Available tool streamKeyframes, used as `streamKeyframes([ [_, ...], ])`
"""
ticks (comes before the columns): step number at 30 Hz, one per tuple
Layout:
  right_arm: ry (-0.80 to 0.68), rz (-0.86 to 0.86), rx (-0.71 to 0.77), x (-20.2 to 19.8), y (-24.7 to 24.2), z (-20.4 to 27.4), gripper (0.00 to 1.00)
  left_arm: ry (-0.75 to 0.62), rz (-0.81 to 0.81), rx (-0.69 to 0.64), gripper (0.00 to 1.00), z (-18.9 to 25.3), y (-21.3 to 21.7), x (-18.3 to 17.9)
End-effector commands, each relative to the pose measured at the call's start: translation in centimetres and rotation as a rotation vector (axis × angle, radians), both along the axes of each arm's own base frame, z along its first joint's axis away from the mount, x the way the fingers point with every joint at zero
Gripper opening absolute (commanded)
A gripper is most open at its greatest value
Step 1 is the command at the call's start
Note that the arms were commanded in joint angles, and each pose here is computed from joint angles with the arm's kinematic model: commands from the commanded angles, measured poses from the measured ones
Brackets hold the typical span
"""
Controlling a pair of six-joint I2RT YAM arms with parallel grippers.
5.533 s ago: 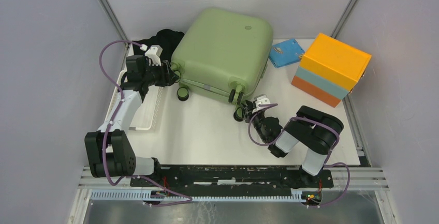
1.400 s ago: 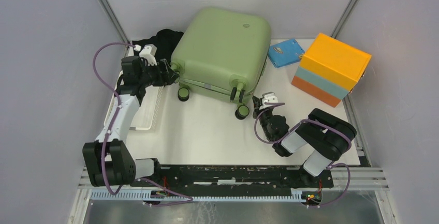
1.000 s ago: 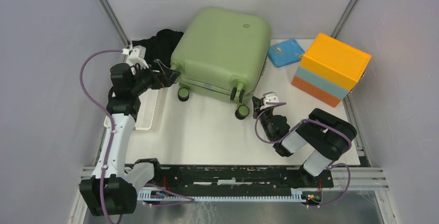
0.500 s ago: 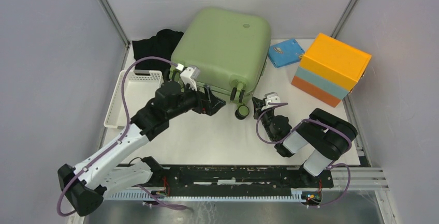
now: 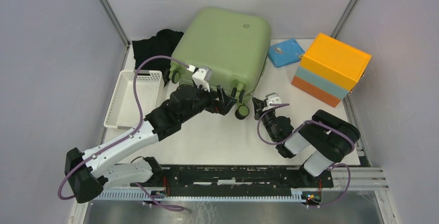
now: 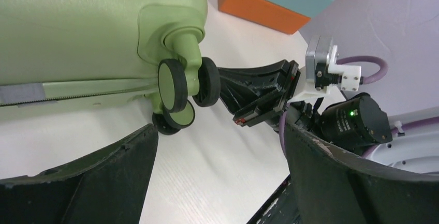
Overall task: Open, take out, and arrange the luggage
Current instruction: Unzip the luggage at the center of the board.
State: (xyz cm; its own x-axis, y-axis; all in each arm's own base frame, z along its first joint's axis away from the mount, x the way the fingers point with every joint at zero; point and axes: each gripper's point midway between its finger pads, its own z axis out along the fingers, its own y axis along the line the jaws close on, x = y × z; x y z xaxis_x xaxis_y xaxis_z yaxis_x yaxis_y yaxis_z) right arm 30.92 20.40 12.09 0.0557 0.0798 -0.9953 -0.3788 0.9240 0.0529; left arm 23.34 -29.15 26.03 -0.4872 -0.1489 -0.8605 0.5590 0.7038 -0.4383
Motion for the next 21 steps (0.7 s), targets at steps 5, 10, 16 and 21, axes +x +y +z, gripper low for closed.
streamKeyframes([
  [5,-0.155,0.046,0.125,-0.3,0.7,5.8,0.00,-0.110,0.116,-0.150,1.00,4.0,1.3,1.3],
  [10,-0.158,0.062,0.114,-0.1,1.2,6.1,0.00,-0.066,0.083,-0.111,1.00,3.4,0.7,1.0],
  [16,-0.149,0.055,0.109,-0.1,1.1,5.8,0.00,-0.004,0.159,-0.002,0.98,1.0,0.5,1.9],
  [21,-0.141,0.062,0.113,0.1,1.4,5.7,0.00,-0.029,0.229,0.086,0.98,0.4,0.0,2.4],
])
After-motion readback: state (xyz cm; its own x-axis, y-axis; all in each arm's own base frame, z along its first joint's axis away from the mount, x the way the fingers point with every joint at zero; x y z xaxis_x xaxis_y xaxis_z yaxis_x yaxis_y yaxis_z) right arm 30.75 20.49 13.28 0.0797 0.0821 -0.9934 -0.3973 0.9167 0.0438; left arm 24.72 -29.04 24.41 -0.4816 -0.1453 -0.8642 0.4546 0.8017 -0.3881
